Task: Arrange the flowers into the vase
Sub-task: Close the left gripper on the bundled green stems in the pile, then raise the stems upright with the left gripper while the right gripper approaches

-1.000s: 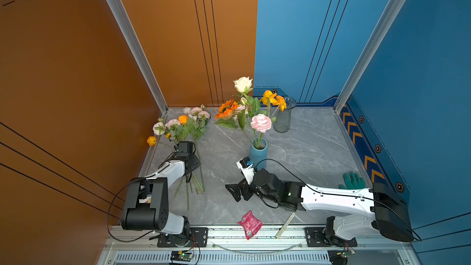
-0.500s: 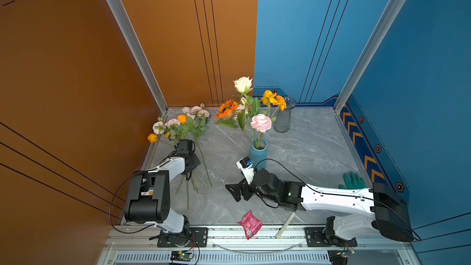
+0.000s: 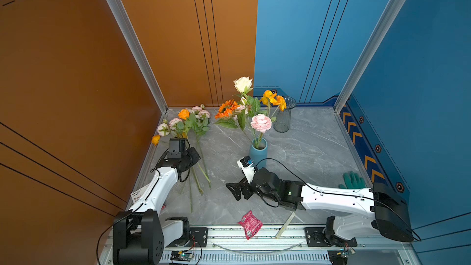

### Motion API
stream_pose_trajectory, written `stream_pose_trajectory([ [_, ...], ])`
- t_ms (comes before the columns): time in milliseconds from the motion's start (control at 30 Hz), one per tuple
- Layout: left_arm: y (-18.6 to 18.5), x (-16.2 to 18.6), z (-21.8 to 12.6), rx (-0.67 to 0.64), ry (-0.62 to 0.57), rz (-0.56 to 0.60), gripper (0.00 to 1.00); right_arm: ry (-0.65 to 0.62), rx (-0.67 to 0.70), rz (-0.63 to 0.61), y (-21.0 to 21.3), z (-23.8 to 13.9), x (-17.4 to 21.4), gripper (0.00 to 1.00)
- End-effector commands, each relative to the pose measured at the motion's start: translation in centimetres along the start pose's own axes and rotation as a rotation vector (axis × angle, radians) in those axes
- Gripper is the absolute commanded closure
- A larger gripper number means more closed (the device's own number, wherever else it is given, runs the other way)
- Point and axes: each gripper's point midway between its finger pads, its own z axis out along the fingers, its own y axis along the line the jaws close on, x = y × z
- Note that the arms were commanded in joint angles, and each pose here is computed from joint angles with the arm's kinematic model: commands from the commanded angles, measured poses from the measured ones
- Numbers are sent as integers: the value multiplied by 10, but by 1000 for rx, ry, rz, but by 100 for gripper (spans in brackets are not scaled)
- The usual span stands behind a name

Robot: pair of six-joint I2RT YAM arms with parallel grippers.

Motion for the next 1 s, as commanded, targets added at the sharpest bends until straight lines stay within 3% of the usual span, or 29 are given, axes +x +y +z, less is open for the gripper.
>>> stream_pose_trajectory([
  [0,-30,7,-20,154,51,-9,100,-26,-21,3,6,0,-15,0],
  [300,-77,-13,-92,343,-101,75,100,-38,-40,-10,14,5,-29,0],
  [467,-64,-22,-114,259,-217,134,100,-46,-52,-21,19,7,-37,0],
  [533,-69,-20,-118,289,-214,173,100,-51,-58,-24,22,7,-41,0],
  [733,-114,-15,-159,544,-269,274,100,-71,-58,-39,24,10,-51,0],
  [967,-106,-1,-177,519,-237,285,100,-73,9,-42,16,43,-60,0],
])
